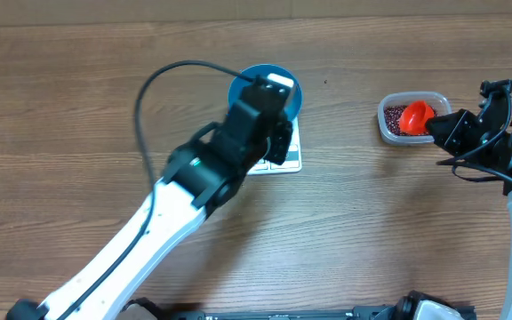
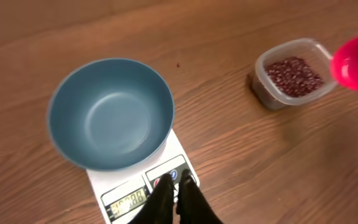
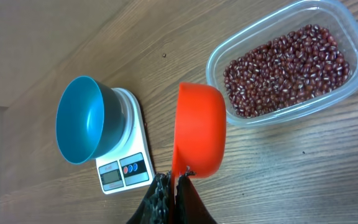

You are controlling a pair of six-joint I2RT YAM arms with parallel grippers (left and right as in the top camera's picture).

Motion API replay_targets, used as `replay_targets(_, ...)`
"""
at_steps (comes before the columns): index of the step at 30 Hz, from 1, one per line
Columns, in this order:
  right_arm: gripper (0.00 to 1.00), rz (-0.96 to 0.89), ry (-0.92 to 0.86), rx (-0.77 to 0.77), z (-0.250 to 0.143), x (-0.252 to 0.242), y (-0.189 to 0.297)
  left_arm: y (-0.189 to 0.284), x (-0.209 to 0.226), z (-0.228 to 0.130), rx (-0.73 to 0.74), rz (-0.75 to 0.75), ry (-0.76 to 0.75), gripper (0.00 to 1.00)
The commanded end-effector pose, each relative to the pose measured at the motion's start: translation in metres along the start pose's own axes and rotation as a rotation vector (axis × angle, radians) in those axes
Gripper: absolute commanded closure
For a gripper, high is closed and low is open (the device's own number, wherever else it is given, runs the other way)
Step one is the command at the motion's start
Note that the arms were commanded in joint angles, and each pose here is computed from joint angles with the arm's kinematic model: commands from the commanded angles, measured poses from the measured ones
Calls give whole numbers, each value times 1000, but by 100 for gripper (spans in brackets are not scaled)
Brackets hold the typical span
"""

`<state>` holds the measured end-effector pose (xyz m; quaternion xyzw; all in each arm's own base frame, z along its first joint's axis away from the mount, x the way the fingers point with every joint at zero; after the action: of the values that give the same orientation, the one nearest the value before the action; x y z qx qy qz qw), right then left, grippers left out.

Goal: Scoop item into bowl and weigh 150g on scale

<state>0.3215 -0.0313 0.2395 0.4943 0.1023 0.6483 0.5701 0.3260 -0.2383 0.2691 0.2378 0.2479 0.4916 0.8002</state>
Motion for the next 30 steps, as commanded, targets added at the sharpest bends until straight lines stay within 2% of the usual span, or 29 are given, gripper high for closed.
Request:
replay_targets(1, 96, 2, 21, -35, 7, 5, 9, 20, 4, 4, -14, -6, -3, 96)
replay_targets(11, 96, 1, 25, -36, 7, 5, 9, 27, 29, -14, 75, 57, -2, 96)
replay_targets(21, 96, -24, 25, -43, 8, 2, 9, 28, 29, -25, 132, 27, -130, 96)
replay_targets(30, 96, -25, 23, -38, 7, 1, 9, 32, 32, -47, 234, 33, -80, 96)
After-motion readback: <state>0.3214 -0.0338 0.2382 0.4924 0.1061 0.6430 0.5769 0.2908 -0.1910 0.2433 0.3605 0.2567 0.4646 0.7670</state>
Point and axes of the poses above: each gripper's point midway between its finger pads, its own y axis back along the fingers, its own x axis along the line the jaws close on, z = x × y, the point moved 2 cm from there along y, back along the fingers, and after that the axes turned 3 degrees about y, right-handed, at the moved point
